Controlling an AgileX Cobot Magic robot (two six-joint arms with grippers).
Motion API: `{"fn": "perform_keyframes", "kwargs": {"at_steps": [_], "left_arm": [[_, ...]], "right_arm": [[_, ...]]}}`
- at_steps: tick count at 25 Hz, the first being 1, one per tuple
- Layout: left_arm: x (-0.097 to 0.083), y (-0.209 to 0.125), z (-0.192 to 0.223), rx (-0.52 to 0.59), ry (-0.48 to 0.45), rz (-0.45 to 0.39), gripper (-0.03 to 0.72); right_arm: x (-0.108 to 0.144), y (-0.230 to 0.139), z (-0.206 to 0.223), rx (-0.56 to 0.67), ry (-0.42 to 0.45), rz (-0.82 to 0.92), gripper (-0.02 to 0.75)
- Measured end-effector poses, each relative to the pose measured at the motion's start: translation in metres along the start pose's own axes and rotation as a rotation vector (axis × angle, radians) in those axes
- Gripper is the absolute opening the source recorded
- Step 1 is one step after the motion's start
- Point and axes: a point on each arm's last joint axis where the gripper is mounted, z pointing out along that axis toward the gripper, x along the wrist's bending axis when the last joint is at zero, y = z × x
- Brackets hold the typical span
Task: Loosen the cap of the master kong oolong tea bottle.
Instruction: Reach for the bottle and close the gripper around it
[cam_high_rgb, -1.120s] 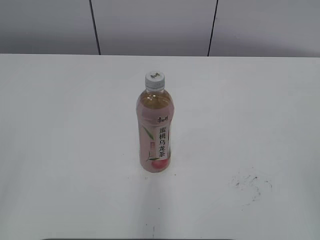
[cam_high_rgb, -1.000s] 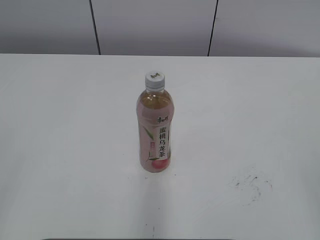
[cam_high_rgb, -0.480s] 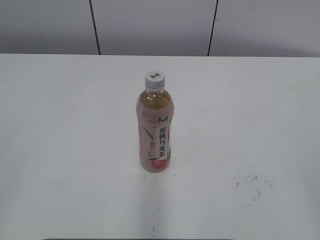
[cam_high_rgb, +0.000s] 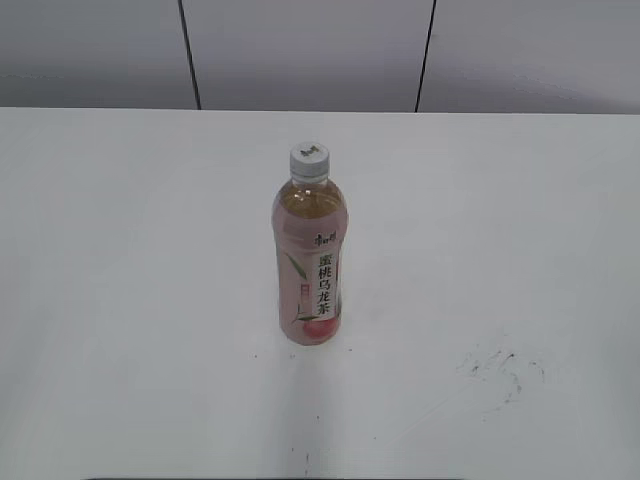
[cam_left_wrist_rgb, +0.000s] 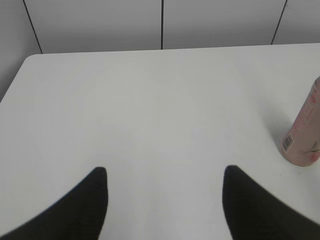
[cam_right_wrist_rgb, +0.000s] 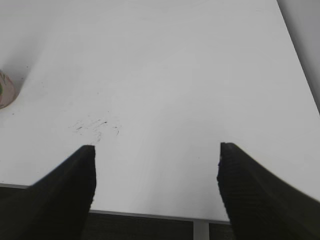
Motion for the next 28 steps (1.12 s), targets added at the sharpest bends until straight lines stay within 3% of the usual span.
{"fn": "perform_keyframes", "kwargs": {"at_steps": [4,9,17,23,28], "left_arm": [[0.000,0.005,-0.002,-0.039,-0.002,-0.001,0.438],[-0.003,0.038,0.003,-0.284,-0.034,-0.032,0.438],[-0.002,0.067,0.063,-0.424,-0.032,-0.034,0.422],[0.000,0.050,0.133,-0.325,-0.008,-0.059,0.417],[-0.021,0.033,0.187,-0.288,-0.105,-0.048,0.417]], "right_arm": [[0.000,0.000,0.000,0.000,0.000,0.000,0.571],[0.000,0.000,0.000,0.000,0.000,0.000,0.571],[0.000,0.000,0.000,0.000,0.000,0.000,0.571],[0.000,0.000,0.000,0.000,0.000,0.000,0.571],[0.000,0.000,0.000,0.000,0.000,0.001,0.571]]}}
